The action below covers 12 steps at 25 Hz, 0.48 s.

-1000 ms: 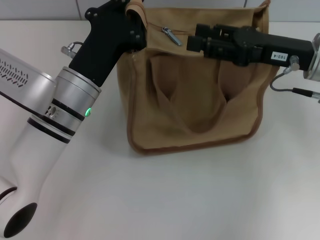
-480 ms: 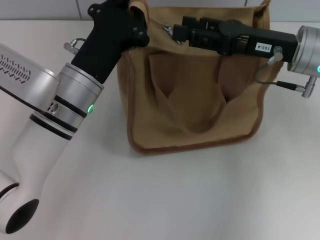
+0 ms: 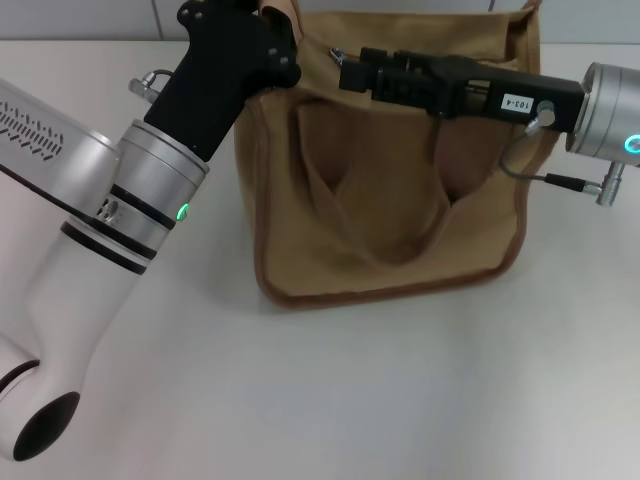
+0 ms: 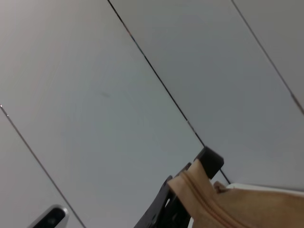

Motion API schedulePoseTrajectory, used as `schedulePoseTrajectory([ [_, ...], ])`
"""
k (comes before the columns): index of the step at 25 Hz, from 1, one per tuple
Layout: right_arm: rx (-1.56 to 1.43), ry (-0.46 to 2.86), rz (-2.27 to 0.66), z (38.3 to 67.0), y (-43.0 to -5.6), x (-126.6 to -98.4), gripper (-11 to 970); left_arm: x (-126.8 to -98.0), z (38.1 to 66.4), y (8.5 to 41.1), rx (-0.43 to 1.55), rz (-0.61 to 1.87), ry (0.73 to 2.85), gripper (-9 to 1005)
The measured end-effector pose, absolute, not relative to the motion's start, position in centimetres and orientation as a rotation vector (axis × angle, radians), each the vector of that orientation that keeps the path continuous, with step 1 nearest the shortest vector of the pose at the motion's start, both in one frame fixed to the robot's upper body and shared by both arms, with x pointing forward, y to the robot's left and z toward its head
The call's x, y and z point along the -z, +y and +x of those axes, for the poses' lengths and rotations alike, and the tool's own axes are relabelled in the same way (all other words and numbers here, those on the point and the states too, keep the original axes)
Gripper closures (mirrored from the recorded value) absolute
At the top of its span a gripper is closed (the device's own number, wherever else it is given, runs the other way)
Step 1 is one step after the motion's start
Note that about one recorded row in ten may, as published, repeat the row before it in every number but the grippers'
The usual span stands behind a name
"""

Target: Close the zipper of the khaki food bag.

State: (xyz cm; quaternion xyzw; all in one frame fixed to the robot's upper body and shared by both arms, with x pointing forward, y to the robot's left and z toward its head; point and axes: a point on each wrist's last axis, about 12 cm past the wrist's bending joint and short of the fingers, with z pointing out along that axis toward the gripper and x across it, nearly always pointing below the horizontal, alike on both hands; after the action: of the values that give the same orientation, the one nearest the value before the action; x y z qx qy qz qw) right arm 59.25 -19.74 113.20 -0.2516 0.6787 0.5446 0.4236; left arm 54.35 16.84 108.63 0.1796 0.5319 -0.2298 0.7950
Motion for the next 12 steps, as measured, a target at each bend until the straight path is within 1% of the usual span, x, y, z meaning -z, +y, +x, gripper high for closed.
schedulePoseTrajectory([
  [8,-1.422,1.732,-0.695,59.0,-18.2,-113.1,271,-108.7,54.4,16.6,0.500,0.391,1.144,977],
  [12,-1.442,1.730,-0.696,58.8,-18.1,-113.2,271,-108.7,54.4,16.5,0.500,0.391,1.147,976],
])
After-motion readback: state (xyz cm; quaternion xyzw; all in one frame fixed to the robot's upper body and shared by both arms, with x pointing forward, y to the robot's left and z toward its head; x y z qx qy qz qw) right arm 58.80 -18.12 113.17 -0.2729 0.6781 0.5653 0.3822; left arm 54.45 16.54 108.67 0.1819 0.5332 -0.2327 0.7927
